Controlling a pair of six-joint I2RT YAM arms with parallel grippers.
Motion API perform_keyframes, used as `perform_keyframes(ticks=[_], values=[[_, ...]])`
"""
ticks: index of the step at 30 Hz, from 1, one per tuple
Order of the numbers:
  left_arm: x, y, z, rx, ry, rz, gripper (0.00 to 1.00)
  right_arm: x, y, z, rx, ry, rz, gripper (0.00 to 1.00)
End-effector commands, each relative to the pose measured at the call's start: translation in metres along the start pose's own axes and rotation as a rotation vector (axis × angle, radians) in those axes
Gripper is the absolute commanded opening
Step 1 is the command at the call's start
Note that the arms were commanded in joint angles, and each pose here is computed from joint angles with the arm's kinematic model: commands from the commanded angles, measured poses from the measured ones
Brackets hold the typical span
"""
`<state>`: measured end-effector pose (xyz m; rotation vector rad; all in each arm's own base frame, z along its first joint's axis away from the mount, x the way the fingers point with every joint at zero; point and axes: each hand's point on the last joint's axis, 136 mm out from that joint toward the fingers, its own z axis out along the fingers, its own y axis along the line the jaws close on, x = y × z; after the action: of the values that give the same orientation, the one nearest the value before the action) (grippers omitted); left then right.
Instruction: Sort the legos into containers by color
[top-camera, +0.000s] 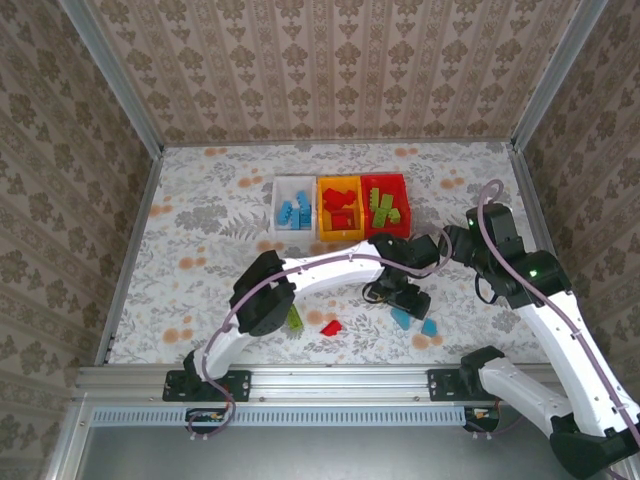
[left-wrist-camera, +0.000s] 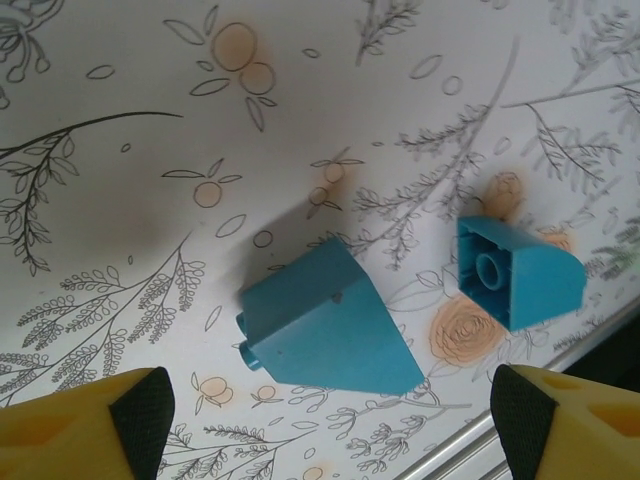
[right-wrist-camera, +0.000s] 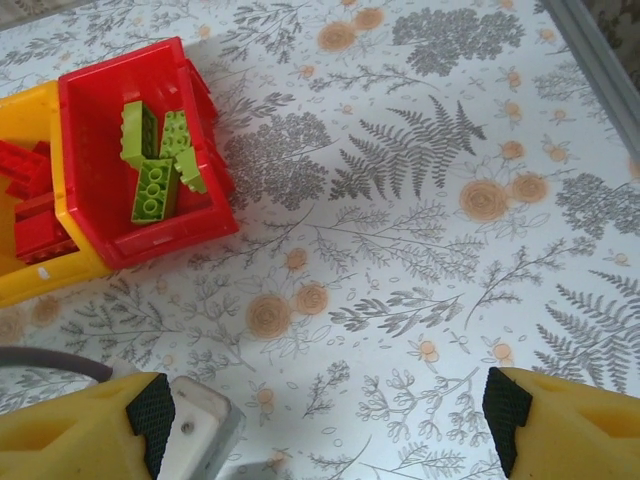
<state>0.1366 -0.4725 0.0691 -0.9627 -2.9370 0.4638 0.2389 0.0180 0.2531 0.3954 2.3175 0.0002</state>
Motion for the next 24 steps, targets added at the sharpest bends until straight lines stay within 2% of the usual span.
perform_keyframes(ticks=[1,8,15,24], values=[[0.012,0.004,0.006,-0.044,0.076,-0.092,0.86,0.008,0.008,-0.006,-0.055,0.031,-0.051,0.84],[0.011,0.000,0.027,-0.053,0.128,-0.134,0.82,0.006,0.012,-0.010,-0.081,0.025,-0.070,0.84],[0.008,0.000,0.045,-0.060,0.153,-0.171,0.71,0.006,0.014,-0.012,-0.095,0.028,-0.086,0.84],[0.018,0.009,0.047,-0.131,0.190,-0.185,0.66,0.009,0.017,-0.008,-0.109,0.038,-0.086,0.84]])
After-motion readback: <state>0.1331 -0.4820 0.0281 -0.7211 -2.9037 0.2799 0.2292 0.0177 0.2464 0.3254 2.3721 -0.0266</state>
